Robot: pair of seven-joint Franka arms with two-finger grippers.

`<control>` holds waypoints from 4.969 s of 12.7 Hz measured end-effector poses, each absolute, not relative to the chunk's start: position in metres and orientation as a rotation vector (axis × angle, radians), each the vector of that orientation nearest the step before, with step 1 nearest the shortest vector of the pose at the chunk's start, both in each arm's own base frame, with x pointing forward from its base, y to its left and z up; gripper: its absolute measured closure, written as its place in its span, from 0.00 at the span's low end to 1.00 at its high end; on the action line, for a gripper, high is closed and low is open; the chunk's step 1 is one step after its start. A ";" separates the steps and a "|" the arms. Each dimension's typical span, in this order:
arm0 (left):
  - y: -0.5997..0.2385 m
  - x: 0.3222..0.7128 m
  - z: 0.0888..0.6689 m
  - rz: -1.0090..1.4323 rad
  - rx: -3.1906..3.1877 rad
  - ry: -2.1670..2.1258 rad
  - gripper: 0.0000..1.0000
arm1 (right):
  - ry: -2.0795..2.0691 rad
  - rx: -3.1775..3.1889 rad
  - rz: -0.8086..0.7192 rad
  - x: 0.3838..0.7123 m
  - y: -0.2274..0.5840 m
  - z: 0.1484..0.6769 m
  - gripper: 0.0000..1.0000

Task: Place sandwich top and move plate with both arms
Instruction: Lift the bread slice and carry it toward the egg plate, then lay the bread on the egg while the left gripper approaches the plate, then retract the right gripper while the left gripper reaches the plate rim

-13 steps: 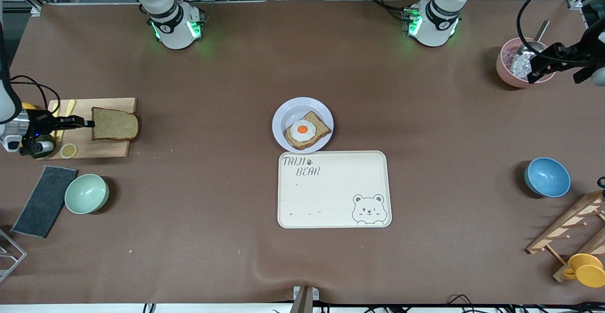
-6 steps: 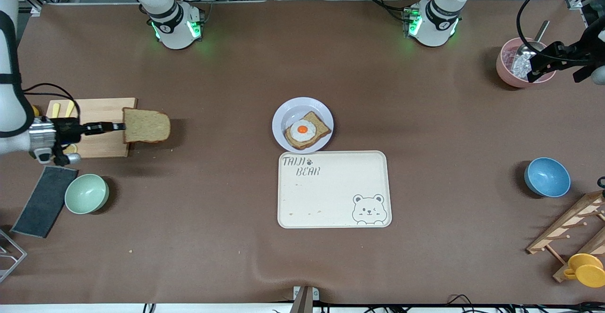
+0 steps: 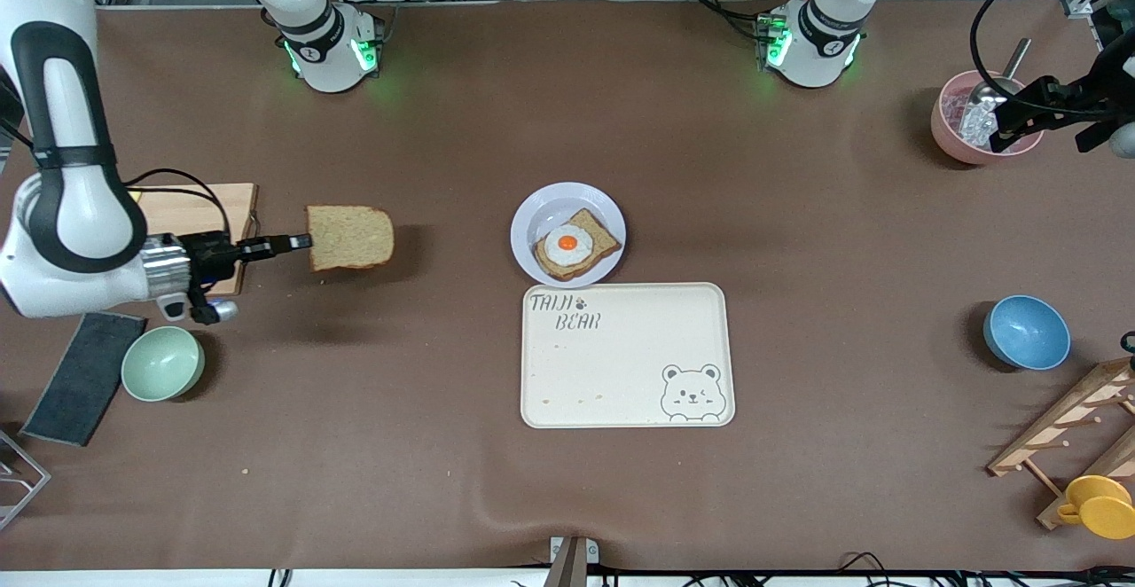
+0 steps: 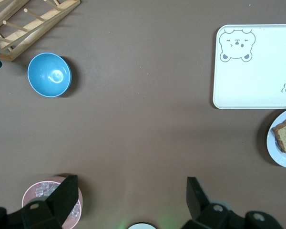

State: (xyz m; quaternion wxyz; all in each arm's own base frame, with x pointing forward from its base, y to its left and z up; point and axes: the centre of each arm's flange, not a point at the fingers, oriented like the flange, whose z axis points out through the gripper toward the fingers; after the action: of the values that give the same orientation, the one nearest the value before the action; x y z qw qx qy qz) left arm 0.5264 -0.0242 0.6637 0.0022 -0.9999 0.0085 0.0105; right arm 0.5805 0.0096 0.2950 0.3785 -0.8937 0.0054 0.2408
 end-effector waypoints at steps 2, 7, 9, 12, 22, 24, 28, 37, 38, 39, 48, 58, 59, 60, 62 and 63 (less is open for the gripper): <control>-0.025 0.526 0.664 0.033 -3.137 0.029 0.00 | 0.030 -2.247 0.594 0.585 0.056 0.285 0.98; -0.027 0.526 0.664 0.033 -3.137 0.036 0.00 | 0.081 -2.161 0.609 0.574 0.167 0.273 0.98; -0.028 0.526 0.663 0.036 -3.137 0.039 0.00 | 0.097 -2.129 0.585 0.571 0.196 0.274 0.98; -0.040 0.528 0.639 0.125 -3.245 0.051 0.00 | 0.112 -2.170 0.504 0.558 0.255 0.265 0.98; -0.079 0.527 0.480 0.523 -3.714 -0.214 0.00 | 0.189 -2.299 0.409 0.508 0.345 0.225 0.98; -0.105 0.522 0.447 0.521 -3.787 -0.184 0.00 | 0.192 -2.298 0.411 0.505 0.351 0.222 0.98; -0.142 0.506 0.381 0.494 -3.845 -0.216 0.00 | 0.212 -2.305 0.419 0.505 0.347 0.213 0.78; -0.176 0.483 0.263 0.457 -4.046 -0.432 0.00 | 0.250 -2.431 0.338 0.551 0.297 0.242 0.00; -0.175 0.479 0.239 0.436 -4.093 -0.440 0.00 | 0.227 -2.479 0.347 0.562 0.286 0.258 0.00; -0.175 0.476 0.216 0.398 -4.124 -0.441 0.00 | 0.202 -2.525 0.367 0.573 0.273 0.278 0.00; -0.192 0.476 0.159 0.339 -4.174 -0.265 0.47 | 0.078 -2.746 0.425 0.632 0.074 0.348 0.00; -0.226 0.458 0.111 0.102 -4.294 -0.372 0.48 | -0.258 -2.996 0.195 0.640 -0.080 0.480 0.00; -0.226 0.456 0.105 0.034 -4.304 -0.374 0.49 | -0.267 -2.974 0.216 0.638 -0.090 0.487 0.00; -0.229 0.453 0.099 -0.016 -4.311 -0.381 0.50 | -0.295 -2.966 0.236 0.636 -0.095 0.495 0.00; -0.237 0.447 0.093 -0.055 -4.316 -0.376 0.50 | -0.304 -2.995 0.239 0.636 -0.087 0.518 0.00; -0.240 0.446 0.093 -0.089 -4.317 -0.361 0.50 | -0.275 -3.012 0.220 0.634 -0.077 0.534 0.00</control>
State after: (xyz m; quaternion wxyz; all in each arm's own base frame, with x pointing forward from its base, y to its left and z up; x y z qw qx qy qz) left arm 0.4456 -0.2404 0.0929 -0.5610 -0.8248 -0.0690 -0.0171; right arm 0.6336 -0.0768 0.5342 0.0544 -0.9918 -0.0904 0.0725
